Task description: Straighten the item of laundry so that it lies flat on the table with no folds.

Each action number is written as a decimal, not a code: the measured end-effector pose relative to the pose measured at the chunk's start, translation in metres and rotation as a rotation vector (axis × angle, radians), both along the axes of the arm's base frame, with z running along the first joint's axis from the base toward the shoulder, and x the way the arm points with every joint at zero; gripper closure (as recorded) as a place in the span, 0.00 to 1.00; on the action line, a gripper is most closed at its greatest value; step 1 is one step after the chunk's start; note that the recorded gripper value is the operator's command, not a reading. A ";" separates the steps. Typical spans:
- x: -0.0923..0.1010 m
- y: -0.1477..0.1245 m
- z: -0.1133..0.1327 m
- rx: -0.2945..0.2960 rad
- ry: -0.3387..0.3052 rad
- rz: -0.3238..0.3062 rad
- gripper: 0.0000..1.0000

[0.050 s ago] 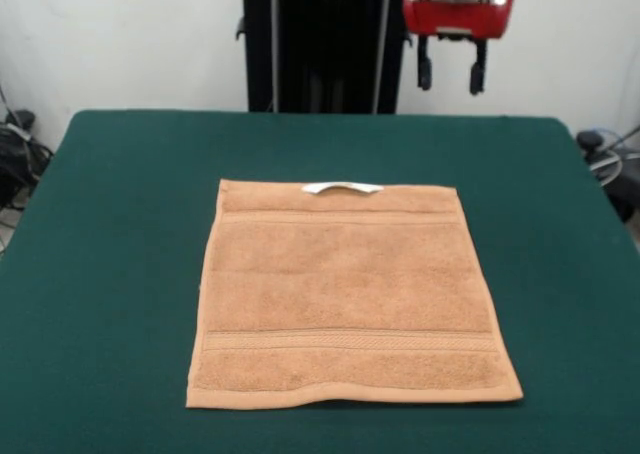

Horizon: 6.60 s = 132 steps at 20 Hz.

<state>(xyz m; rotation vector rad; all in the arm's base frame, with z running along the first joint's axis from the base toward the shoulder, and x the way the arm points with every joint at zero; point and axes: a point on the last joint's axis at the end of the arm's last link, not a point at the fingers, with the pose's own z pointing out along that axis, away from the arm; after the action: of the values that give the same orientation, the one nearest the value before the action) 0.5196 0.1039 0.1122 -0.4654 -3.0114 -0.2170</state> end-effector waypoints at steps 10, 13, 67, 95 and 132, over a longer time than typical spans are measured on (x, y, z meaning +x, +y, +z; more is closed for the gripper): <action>0.024 0.007 -0.083 0.015 -0.042 -0.019 0.00; 0.030 0.011 -0.102 0.013 -0.072 -0.026 0.00; 0.091 -0.058 -0.137 -0.252 -0.235 -0.211 0.00; 0.115 -0.027 -0.170 -0.277 -0.346 -0.214 0.00; 0.133 0.008 -0.095 -0.100 -0.243 -0.218 1.00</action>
<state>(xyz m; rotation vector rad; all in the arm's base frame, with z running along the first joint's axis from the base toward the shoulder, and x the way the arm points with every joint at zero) 0.6523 0.1119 0.0168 -0.8355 -3.2153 -0.1472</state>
